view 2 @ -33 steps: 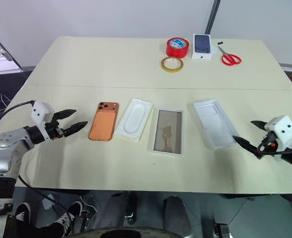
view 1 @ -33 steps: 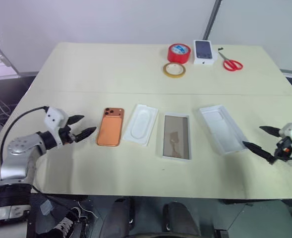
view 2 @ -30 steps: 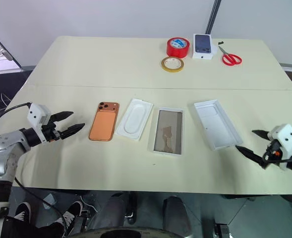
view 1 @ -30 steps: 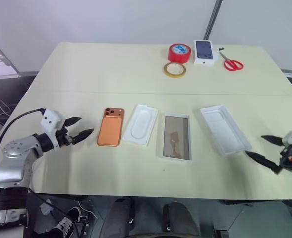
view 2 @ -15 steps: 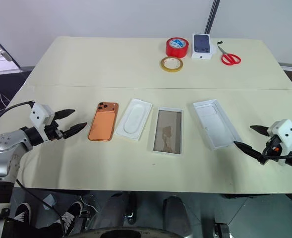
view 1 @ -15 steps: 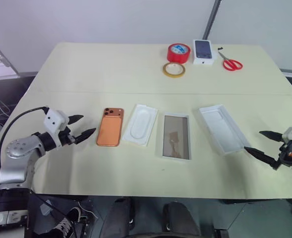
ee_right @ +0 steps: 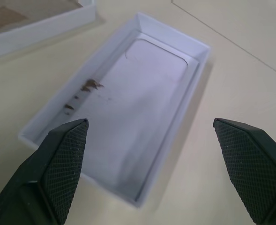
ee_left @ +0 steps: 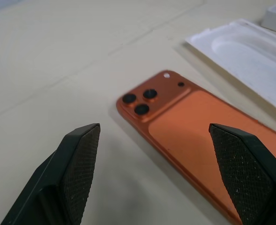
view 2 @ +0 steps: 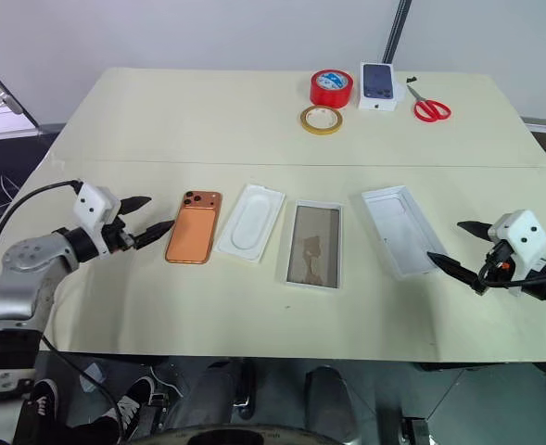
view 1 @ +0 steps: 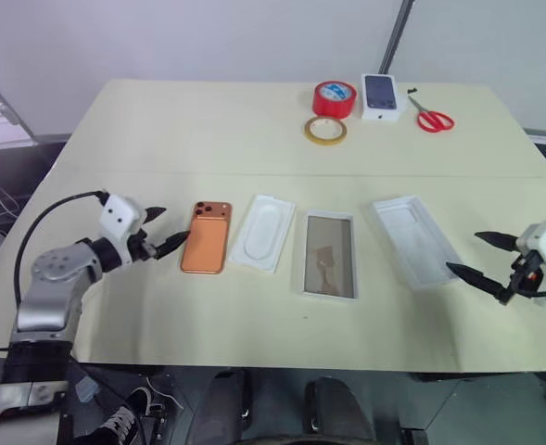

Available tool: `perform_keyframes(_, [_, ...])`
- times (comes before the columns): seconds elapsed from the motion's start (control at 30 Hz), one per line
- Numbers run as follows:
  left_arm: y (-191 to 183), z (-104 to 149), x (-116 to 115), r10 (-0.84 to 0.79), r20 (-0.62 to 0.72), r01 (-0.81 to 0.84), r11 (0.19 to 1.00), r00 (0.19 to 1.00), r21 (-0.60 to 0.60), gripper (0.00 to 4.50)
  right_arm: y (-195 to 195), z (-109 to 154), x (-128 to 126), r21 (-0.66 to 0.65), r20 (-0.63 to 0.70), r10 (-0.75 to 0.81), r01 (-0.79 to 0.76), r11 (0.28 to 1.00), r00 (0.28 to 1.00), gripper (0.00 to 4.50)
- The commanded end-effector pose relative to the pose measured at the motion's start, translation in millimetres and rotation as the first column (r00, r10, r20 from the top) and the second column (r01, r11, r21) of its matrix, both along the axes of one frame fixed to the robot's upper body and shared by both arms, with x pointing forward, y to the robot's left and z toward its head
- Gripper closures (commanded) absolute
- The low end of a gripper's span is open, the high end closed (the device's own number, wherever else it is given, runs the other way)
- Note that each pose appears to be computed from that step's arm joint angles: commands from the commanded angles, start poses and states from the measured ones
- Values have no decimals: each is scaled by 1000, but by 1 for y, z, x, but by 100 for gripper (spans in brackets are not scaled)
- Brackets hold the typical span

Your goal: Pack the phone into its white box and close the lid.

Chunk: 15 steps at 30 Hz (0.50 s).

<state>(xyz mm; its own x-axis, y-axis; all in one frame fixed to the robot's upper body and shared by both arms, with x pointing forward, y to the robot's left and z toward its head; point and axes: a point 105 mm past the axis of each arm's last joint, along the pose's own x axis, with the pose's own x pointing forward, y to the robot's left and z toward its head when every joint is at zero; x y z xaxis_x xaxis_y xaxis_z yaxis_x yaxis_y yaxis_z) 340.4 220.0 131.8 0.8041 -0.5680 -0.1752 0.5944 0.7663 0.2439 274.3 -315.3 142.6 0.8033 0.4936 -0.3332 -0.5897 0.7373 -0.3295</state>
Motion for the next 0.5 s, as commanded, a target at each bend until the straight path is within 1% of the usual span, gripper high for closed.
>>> perform_keyframes(0.03, [-33, 15, 9, -64, -17, 63, 997, 998, -38, 61, 45, 23, 15, 18, 94, 130, -132, 991, 987, 5])
perform_keyframes(0.07, [-41, 14, 10, -81, -44, 78, 995, 996, -58, 61, 55, 26, 19, 21, 104, 155, -157, 987, 983, 5])
perform_keyframes(0.13, [-70, 6, 10, -169, -190, 136, 975, 967, -174, 61, 83, 28, 26, 44, 127, 223, -230, 972, 967, 5])
perform_keyframes(0.17, [-79, 4, 9, -198, -239, 146, 965, 951, -218, 61, 91, 29, 27, 50, 132, 241, -249, 967, 962, 5])
perform_keyframes(0.27, [-94, -1, 12, -191, -358, 106, 964, 914, -244, 61, 103, 27, 31, 55, 134, 262, -271, 961, 956, 5])
perform_keyframes(0.33, [-99, -2, 14, -182, -404, 77, 962, 897, -263, 61, 104, 25, 31, 51, 131, 268, -276, 960, 954, 5])
perform_keyframes(0.43, [-108, -4, 10, -193, -497, 45, 955, 846, -295, 61, 104, 22, 29, 52, 126, 264, -272, 961, 956, 5])
perform_keyframes(0.5, [-112, -6, 9, -194, -521, 40, 956, 831, -292, 61, 104, 20, 28, 54, 123, 261, -269, 962, 957, 5])
